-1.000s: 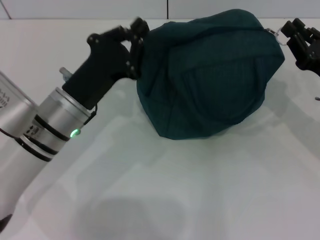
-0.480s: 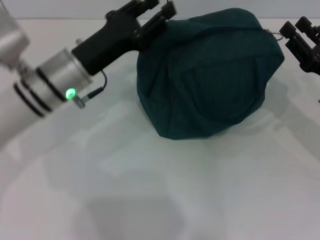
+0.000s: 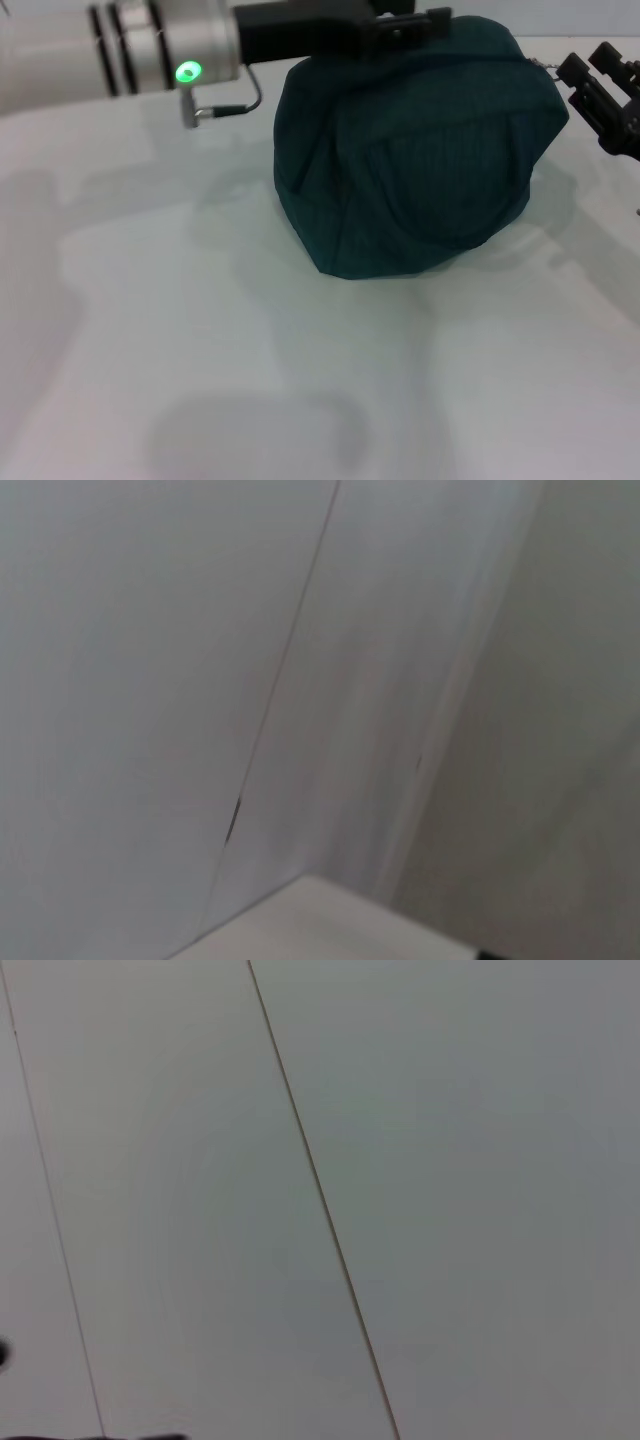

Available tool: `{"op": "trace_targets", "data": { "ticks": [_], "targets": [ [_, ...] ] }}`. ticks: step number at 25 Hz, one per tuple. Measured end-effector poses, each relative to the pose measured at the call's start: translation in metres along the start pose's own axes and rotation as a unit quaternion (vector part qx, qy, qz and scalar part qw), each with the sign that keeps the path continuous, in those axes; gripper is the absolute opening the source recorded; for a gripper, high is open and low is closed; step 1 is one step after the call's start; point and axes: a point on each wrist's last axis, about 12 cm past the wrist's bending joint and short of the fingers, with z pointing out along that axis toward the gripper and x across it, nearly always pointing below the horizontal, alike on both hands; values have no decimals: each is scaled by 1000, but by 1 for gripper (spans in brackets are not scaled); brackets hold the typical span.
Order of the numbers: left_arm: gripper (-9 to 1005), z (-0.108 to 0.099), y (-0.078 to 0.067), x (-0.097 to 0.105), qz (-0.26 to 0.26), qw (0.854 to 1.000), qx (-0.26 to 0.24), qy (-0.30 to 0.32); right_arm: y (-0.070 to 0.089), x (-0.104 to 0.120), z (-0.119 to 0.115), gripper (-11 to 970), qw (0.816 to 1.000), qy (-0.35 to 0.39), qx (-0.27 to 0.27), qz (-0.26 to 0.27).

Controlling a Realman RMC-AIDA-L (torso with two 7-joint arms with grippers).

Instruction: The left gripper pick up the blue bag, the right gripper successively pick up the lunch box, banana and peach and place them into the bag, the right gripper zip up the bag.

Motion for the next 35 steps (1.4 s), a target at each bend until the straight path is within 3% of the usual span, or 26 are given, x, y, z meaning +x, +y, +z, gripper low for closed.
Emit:
{"op": "trace_targets", "data": {
  "ticks": [7,13,21,24,26,35],
  "targets": [
    [645,34,5,-14,-9,995,-38,91,0,0,-7,517,1000,-5,1,1],
    [639,48,6,-12,-15,991,-59,121,-2,2,-17,515,1000,-2,15,-2],
    [564,44,7,-5,1,991,-60,117,-12,4,-32,461,996,8,59,-59],
    [459,40,8,-2,3,992,-63,113,-13,6,-32,437,995,15,64,-73],
    [389,39,8,1,8,992,-62,113,-14,7,-30,422,994,22,67,-84],
    [318,40,4,5,5,992,-49,114,-21,6,-12,389,988,46,71,-128]
  ]
}}
